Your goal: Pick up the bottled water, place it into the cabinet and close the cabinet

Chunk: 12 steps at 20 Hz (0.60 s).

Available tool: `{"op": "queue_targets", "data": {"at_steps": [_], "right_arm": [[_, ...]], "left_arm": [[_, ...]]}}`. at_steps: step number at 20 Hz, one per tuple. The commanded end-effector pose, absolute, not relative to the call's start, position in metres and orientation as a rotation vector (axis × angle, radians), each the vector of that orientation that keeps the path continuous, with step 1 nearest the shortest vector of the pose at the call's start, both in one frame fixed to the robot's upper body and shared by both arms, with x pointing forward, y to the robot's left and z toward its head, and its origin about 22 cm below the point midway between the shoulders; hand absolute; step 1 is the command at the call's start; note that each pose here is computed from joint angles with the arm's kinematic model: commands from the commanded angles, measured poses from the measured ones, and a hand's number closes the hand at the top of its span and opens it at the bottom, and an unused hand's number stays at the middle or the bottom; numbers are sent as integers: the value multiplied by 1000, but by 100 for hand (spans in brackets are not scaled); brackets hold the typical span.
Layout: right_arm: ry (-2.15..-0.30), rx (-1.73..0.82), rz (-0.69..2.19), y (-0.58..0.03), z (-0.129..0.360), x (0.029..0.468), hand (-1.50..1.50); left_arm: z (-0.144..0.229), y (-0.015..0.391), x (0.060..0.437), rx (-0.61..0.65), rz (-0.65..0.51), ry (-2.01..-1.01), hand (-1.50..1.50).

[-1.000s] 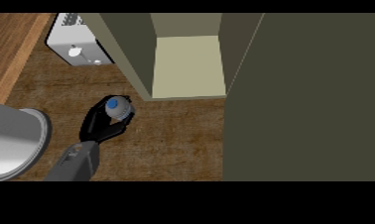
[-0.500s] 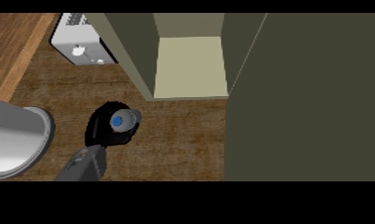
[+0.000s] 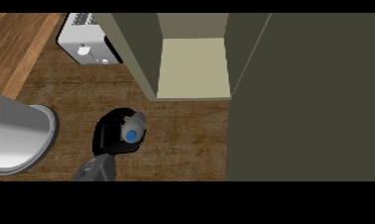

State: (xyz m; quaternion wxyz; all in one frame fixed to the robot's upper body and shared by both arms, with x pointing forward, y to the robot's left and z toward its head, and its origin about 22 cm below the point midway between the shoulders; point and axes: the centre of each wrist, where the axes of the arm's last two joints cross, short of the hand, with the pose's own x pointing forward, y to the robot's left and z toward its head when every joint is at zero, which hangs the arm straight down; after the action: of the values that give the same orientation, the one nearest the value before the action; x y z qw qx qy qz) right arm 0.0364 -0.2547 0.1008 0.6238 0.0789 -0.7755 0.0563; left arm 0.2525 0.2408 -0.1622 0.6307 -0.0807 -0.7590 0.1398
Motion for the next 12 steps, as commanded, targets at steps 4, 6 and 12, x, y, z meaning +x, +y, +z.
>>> {"op": "queue_targets", "data": {"at_steps": [4,6,12], "right_arm": [[-1802,212,104,-246,124,34,-150],[-1797,210,100,-248,116,29,-150],[-1834,221,95,-245,126,39,-150]], "left_arm": [[-151,210,265,-328,305,-1686,150],[-148,202,264,-318,293,-1680,150],[-115,165,282,-348,263,-1670,150]]}}
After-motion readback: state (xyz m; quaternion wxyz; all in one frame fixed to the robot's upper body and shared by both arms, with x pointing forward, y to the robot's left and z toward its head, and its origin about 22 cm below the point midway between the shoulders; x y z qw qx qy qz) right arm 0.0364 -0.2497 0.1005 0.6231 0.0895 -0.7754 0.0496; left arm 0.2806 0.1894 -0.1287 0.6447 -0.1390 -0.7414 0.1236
